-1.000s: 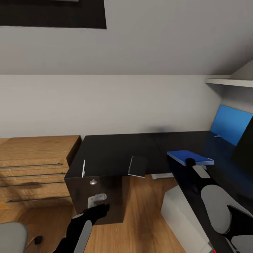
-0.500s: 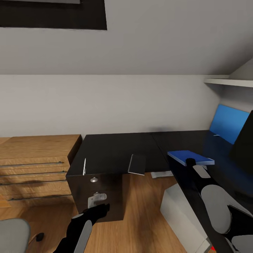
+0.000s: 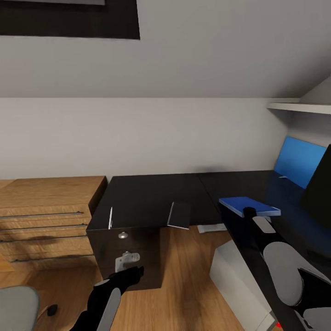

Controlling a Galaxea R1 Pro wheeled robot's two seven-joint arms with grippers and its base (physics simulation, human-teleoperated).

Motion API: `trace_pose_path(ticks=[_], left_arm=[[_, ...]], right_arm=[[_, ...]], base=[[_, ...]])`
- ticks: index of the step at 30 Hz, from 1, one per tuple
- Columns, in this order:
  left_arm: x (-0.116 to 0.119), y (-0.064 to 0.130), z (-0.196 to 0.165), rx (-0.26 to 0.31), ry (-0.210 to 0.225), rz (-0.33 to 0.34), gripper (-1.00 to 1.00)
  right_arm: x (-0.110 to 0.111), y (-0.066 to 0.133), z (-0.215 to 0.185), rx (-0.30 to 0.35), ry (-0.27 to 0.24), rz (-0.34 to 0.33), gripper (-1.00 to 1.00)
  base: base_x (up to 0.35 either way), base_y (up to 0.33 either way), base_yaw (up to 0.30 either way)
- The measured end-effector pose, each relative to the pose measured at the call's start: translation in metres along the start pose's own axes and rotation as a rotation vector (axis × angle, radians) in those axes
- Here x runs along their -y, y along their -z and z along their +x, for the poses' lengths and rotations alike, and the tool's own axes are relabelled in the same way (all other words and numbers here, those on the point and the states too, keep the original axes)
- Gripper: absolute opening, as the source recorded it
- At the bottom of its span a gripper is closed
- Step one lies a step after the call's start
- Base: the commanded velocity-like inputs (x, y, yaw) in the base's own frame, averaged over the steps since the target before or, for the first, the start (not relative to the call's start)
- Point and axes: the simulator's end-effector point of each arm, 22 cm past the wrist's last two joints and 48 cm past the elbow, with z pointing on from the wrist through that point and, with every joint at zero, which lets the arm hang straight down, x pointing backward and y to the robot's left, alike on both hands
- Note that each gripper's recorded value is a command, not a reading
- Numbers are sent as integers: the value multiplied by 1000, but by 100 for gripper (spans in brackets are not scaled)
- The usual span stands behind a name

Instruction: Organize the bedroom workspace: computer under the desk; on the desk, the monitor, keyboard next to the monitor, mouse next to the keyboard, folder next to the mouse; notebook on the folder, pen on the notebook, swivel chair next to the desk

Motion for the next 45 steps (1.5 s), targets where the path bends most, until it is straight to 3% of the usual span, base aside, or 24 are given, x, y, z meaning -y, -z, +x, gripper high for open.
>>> trace_pose_path(ticks=[10, 11, 12, 33, 45], left_arm=[[0, 0, 0, -1, 0, 1, 100], [0, 0, 0, -1, 0, 1, 100], [0, 0, 0, -1, 0, 0, 100], [-9, -1, -3, 7, 9, -18, 100], [-6, 8, -10, 7, 8, -18, 100]], right_arm=[[0, 0, 0, 0, 2, 0, -100], [0, 0, 0, 0, 2, 0, 100], [6, 0, -1, 2, 5, 23, 100], [6, -1, -1, 1, 7, 22, 100], [-6, 6, -6, 5, 5, 18, 100]], base=[[0, 0, 0], [0, 0, 0], [0, 0, 0], [-69, -18, 0], [-4, -1, 0]])
